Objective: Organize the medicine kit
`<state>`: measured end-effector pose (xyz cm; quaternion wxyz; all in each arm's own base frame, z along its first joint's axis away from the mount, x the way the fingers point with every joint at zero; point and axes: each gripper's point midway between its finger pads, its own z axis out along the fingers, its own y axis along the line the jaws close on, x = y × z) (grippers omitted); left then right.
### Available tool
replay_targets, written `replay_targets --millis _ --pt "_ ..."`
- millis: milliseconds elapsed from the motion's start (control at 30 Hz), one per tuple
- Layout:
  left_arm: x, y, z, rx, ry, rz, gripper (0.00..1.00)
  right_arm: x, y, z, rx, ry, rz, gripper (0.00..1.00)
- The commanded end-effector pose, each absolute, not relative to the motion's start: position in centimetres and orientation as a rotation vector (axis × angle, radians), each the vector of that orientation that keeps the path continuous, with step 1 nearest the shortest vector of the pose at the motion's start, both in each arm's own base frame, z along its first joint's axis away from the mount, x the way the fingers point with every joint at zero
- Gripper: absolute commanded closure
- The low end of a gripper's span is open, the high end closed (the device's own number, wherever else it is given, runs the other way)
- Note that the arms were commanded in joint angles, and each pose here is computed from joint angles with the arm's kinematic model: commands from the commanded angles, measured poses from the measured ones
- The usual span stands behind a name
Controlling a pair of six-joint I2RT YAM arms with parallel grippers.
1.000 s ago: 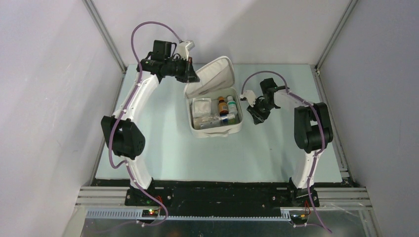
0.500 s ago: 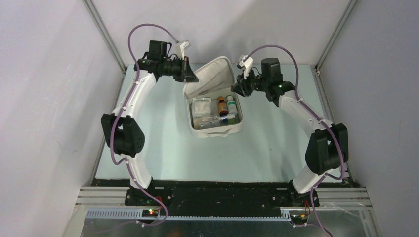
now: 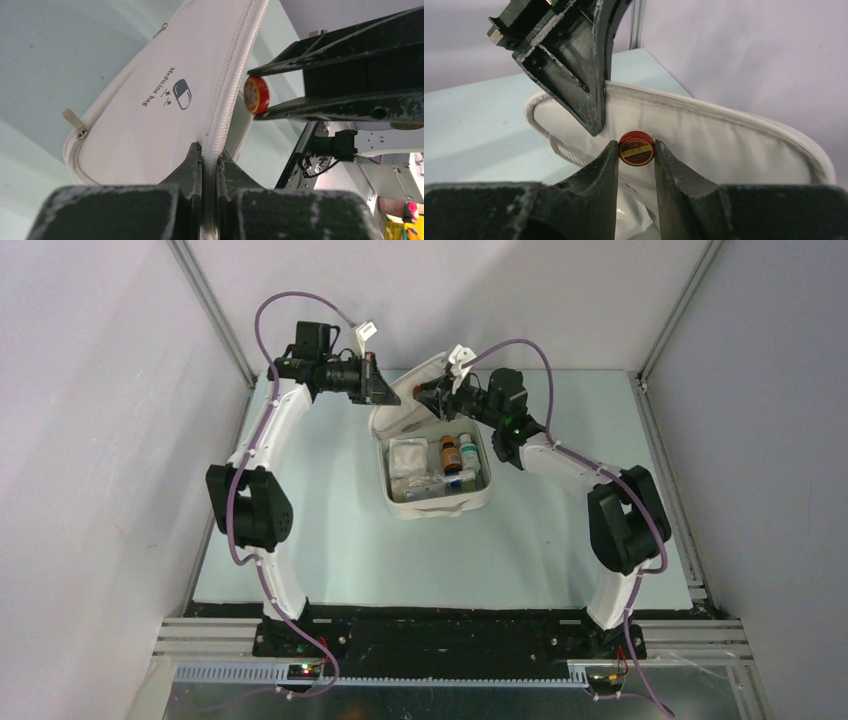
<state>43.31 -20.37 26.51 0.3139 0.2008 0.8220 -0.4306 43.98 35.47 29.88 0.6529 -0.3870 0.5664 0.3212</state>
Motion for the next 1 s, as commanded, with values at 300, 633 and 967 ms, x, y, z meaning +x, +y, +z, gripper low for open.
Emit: replay_targets --millis 300,633,967 --pt "43.5 -20.7 28.2 0.511 2.125 -1.254 1.0 44.8 37.9 26.3 -0.911 1.24 0.663 1.0" --pt "43.4 -20.8 28.9 0.514 2.108 -1.268 1.0 45.4 37.7 19.6 -0.971 1.399 0.569 1.0" --pt "43.2 -21.0 28.6 0.518 2.107 -1.288 1.0 44.8 36.9 19.3 -0.996 1.453 0.543 0.61"
